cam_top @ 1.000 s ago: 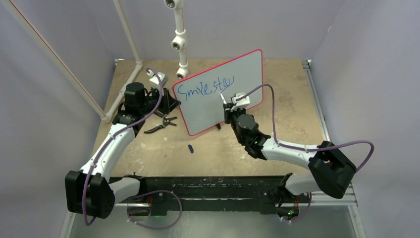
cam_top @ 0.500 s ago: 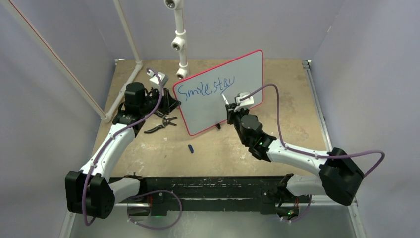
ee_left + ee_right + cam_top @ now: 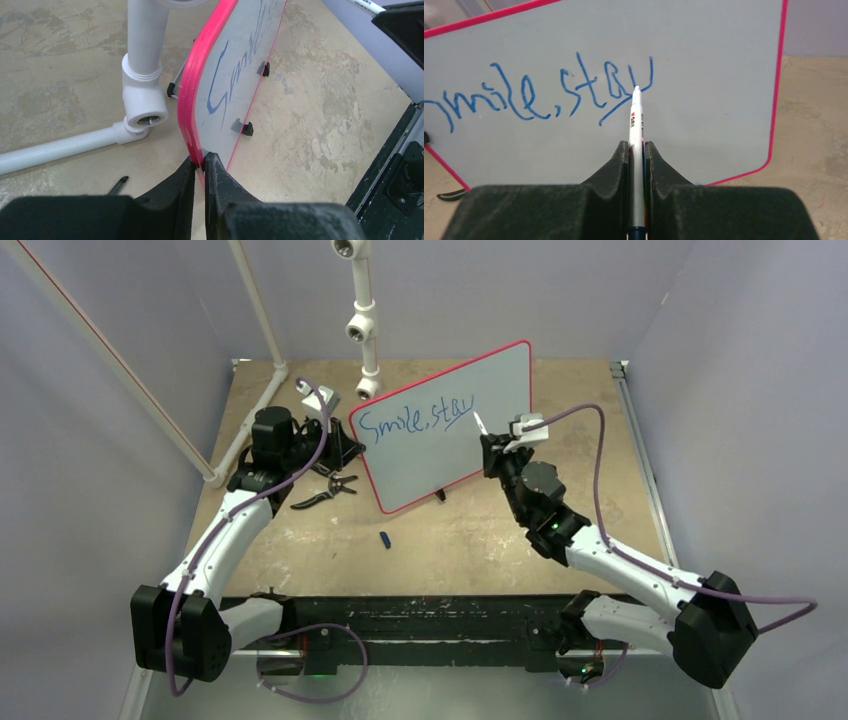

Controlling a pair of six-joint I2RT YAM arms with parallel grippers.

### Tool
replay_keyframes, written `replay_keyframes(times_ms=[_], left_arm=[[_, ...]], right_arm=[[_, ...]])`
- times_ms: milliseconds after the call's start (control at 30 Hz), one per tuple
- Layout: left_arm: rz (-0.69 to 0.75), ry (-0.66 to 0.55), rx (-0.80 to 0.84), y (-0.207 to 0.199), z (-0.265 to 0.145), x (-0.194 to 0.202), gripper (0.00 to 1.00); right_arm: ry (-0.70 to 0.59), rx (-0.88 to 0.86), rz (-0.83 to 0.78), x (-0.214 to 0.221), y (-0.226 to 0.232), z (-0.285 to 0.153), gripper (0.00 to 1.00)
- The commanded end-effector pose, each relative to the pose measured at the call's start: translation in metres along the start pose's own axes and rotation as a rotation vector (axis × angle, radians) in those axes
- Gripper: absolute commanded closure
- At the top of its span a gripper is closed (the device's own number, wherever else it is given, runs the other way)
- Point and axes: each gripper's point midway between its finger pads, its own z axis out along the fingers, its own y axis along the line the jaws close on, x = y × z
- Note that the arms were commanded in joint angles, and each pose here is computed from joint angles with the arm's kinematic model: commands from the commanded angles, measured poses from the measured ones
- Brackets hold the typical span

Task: Write a sentence on the whiteboard

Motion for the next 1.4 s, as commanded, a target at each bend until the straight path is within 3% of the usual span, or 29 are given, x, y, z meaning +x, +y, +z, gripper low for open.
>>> replay_keyframes(times_ms=[0, 467, 833, 1367], left_arm=[[0.022, -0.029, -0.027, 0.001, -0.003, -0.007, 1.0], [0.021, -0.025, -0.08, 0.007, -0.008, -0.007, 1.0], [0.027, 0.018, -0.166, 0.021, -0.019, -0.002, 1.0], [0.033, 0.018, -0.122, 0.016, -0.016, 0.004, 1.0]], right_arm=[[-0.014, -0.033, 0.004, -0.009, -0.01, 0.001, 1.0], [-0.045, -0.118, 0.047, -0.018, -0.035, 0.011, 1.0], [-0.038, -0.183, 0.037, -0.011, -0.028, 0.004, 1.0], [-0.124, -0.127, 0.017, -0.033, -0.034, 0.023, 1.0]])
